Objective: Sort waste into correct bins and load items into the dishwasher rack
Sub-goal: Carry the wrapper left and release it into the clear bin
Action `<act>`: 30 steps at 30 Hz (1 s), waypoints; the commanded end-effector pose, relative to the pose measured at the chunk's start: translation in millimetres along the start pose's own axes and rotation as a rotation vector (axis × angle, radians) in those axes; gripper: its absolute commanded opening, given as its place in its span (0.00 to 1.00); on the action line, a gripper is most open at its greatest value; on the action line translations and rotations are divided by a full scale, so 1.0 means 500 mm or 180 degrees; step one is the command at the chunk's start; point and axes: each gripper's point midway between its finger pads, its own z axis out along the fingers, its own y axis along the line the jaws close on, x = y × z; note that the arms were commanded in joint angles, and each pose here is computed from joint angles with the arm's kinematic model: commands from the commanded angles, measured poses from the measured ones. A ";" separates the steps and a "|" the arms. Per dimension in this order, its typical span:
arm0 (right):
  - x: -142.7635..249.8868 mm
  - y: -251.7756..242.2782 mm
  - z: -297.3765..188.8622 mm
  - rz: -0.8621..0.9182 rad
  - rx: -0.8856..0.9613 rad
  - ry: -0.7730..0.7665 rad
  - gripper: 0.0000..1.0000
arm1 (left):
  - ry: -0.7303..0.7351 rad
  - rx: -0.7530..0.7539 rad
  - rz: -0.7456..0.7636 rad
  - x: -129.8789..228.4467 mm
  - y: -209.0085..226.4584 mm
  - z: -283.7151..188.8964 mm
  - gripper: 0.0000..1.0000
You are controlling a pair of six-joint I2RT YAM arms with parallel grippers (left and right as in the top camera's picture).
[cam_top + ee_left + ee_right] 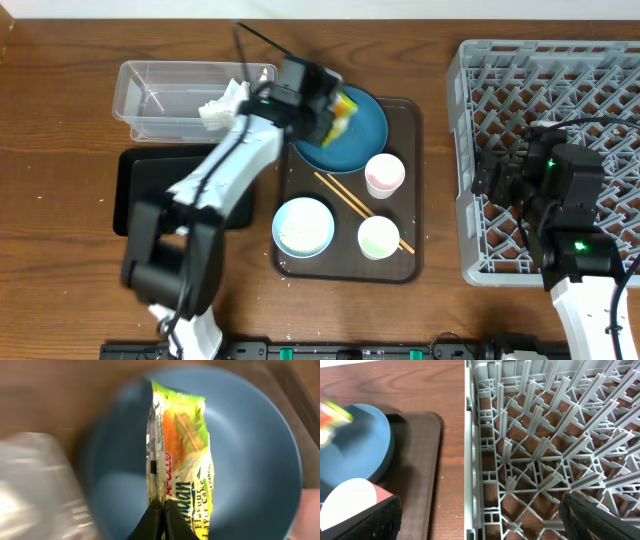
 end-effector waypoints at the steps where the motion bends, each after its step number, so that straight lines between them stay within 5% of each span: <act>1: -0.020 0.008 -0.009 0.0000 -0.0017 -0.0072 0.99 | -0.0293 -0.0402 -0.0184 -0.039 0.096 -0.094 0.06; 9: -0.020 0.008 -0.009 0.0000 -0.0018 -0.0072 0.99 | -0.0256 -0.0782 -0.0682 0.009 0.265 -0.162 0.06; 16: -0.020 0.008 -0.009 0.0000 -0.0018 -0.0073 0.99 | -0.0039 -0.0875 -0.0910 0.066 0.322 -0.157 0.06; 19: -0.020 0.008 -0.009 0.0000 -0.0018 -0.0073 0.99 | -0.0052 -0.0894 -0.0928 0.066 0.332 -0.154 0.09; 21: -0.020 0.008 -0.009 0.0000 -0.0018 -0.0073 0.99 | -0.0100 -0.0904 -0.0918 0.059 0.334 -0.154 0.25; 24: -0.020 0.008 -0.009 0.0000 -0.0018 -0.0072 0.99 | -0.0163 -0.0919 -0.0906 0.050 0.338 -0.155 0.34; 30: -0.020 0.008 -0.009 -0.0001 -0.0018 -0.0072 0.99 | -0.0135 -0.0882 -0.0977 0.055 0.332 -0.153 0.36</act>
